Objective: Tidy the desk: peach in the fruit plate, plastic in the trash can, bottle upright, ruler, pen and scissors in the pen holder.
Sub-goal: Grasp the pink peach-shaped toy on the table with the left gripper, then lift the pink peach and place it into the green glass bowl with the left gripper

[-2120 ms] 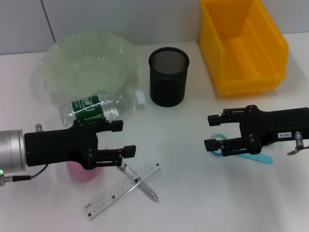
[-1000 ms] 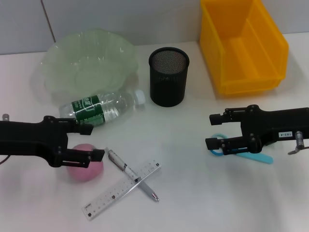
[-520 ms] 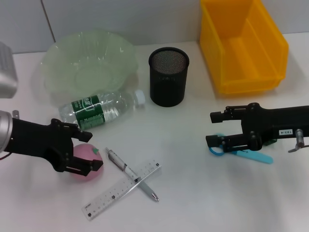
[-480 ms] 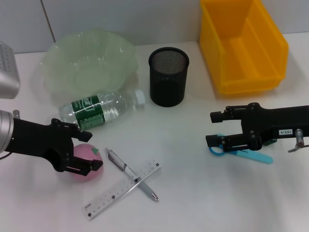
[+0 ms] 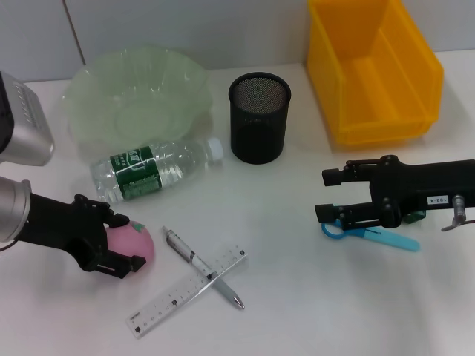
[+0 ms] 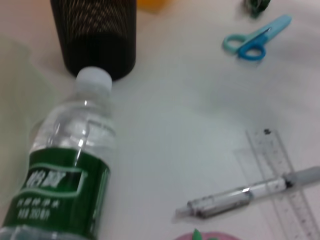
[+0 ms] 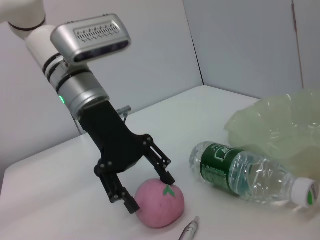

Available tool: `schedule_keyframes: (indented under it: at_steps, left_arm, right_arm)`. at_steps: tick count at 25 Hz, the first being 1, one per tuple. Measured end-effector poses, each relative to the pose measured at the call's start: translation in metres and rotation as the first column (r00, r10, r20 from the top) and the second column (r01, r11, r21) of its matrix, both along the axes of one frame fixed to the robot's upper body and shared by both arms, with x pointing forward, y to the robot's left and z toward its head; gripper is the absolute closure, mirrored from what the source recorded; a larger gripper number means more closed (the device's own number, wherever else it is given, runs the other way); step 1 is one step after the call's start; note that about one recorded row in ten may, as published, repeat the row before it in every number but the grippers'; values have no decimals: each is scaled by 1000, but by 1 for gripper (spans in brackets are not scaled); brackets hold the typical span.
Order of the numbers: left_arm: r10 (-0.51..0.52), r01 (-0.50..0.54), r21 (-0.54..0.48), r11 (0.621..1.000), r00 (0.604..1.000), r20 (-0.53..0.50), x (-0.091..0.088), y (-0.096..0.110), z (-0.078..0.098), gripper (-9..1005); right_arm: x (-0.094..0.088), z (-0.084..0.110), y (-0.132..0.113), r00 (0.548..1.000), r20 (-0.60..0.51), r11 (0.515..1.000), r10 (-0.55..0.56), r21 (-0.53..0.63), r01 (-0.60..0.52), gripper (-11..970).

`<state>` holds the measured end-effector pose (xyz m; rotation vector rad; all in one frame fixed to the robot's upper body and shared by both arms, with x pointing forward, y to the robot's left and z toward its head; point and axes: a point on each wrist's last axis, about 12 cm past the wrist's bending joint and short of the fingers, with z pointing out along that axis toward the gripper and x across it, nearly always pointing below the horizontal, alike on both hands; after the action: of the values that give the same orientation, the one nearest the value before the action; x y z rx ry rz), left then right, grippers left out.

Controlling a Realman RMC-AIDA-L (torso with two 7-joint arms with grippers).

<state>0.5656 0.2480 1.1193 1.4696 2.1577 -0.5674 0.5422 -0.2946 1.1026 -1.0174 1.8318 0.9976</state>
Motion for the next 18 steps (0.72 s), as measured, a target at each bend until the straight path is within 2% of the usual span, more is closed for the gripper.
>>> schedule_keyframes:
  at_steps: [5, 13, 15, 18]
  left_arm:
    - [25, -25, 43, 999, 1000, -10, 3, 1, -5, 341]
    - [32, -32, 34, 999, 999, 1, 4, 2, -5, 359]
    - [36, -36, 12, 999, 999, 1, 4, 1, -3, 364]
    - [41, -39, -75, 996, 999, 25, 5, 0, 7, 458]
  right_arm:
    - [1, 1, 1, 1000, 2, 1000, 2, 0, -2, 227]
    - [1, 1, 1, 1000, 2, 1000, 3, 0, -3, 230]
    - [1, 1, 1, 1000, 2, 1000, 2, 0, -2, 231]
    - [1, 1, 0, 1000, 1, 1000, 1, -1, -1, 232]
